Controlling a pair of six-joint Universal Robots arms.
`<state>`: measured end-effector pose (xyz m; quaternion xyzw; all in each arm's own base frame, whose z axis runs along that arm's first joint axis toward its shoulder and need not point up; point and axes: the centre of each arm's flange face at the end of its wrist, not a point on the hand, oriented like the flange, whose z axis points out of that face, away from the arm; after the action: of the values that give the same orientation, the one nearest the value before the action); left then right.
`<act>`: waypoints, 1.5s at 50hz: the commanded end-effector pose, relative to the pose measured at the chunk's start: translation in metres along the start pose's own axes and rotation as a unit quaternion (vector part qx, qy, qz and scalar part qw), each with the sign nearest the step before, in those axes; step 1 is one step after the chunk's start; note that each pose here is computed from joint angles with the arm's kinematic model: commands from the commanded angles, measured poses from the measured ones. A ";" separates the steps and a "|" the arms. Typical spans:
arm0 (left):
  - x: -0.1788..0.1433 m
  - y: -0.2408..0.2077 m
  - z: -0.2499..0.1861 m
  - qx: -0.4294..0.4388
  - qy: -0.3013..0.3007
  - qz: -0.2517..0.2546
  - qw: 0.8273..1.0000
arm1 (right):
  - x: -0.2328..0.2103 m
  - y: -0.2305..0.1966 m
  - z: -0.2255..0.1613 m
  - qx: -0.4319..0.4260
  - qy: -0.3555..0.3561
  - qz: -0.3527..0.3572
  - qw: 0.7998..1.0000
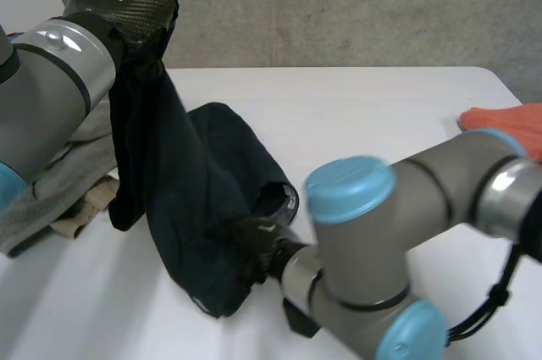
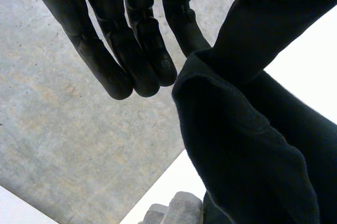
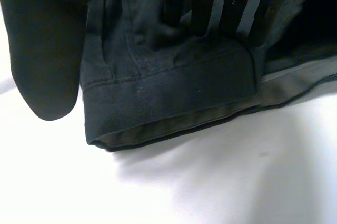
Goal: Fold the laundry.
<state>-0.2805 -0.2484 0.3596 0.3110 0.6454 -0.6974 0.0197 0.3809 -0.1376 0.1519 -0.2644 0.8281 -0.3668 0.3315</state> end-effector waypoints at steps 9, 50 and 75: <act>-0.007 -0.009 -0.005 0.013 -0.009 -0.011 1.000 | -0.025 0.017 0.041 0.088 0.044 -0.090 0.991; -0.010 -0.001 -0.011 -0.029 0.051 -0.107 0.993 | 0.147 -0.217 -0.111 0.182 0.227 -0.240 0.926; -0.066 -0.128 0.035 0.377 -0.141 -0.068 0.913 | 0.106 -0.338 -0.105 0.636 0.262 -0.307 0.658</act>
<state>-0.2963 -0.2853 0.5177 0.1507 0.3390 -0.9270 -0.0552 0.2987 -0.3670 0.4431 -0.1112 0.3142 -0.9419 0.0409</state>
